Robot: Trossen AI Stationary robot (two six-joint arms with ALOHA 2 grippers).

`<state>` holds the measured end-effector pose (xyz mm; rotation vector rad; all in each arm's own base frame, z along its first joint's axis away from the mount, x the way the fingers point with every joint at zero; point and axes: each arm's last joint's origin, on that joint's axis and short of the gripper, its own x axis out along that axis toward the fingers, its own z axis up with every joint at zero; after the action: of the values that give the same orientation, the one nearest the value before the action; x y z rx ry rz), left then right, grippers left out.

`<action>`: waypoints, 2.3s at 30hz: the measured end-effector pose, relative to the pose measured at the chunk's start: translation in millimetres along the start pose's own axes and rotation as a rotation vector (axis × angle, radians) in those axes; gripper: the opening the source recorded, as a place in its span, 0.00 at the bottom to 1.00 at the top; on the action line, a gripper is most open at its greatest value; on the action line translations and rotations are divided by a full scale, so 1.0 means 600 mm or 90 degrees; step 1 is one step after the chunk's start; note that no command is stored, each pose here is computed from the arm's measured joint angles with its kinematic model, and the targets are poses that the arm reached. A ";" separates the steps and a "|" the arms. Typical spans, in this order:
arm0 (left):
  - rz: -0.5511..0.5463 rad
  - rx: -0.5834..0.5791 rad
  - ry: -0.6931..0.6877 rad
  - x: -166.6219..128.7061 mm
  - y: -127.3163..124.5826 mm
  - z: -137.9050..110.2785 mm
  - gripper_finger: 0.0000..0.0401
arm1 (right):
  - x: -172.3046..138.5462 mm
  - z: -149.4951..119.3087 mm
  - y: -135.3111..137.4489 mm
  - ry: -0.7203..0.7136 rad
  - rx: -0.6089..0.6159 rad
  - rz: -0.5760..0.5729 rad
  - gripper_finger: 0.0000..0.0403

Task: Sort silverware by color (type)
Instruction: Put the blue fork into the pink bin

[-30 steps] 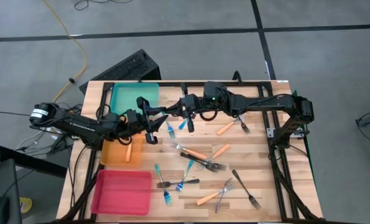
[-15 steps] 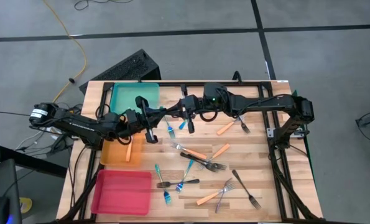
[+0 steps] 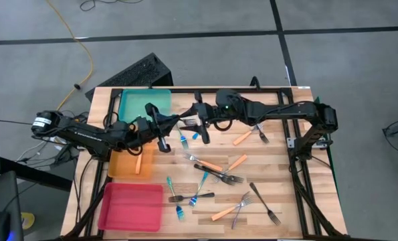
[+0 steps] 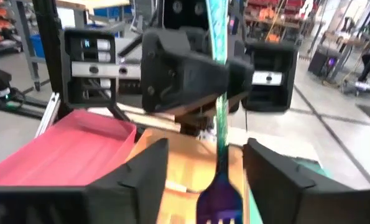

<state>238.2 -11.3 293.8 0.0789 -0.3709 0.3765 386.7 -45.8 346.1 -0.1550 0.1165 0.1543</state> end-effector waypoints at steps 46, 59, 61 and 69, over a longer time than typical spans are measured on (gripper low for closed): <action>0.067 -0.471 0.945 -0.158 -0.098 0.023 0.01 | -0.163 0.017 -0.017 0.283 0.003 -0.064 0.59; -0.134 -0.150 1.251 -0.158 -0.199 -0.025 0.01 | -0.163 0.017 -0.017 0.283 0.001 -0.063 0.59; -0.140 -0.123 1.290 -0.164 -0.206 -0.039 0.01 | -0.163 0.017 -0.017 0.283 0.002 -0.063 0.59; -0.156 -0.072 1.330 -0.182 -0.220 -0.053 0.01 | -0.164 0.015 -0.016 0.292 0.004 -0.061 0.59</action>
<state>203.9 -167.0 223.3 -0.3803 1.6686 0.0448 292.6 -67.9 368.6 -0.1872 0.5654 0.0202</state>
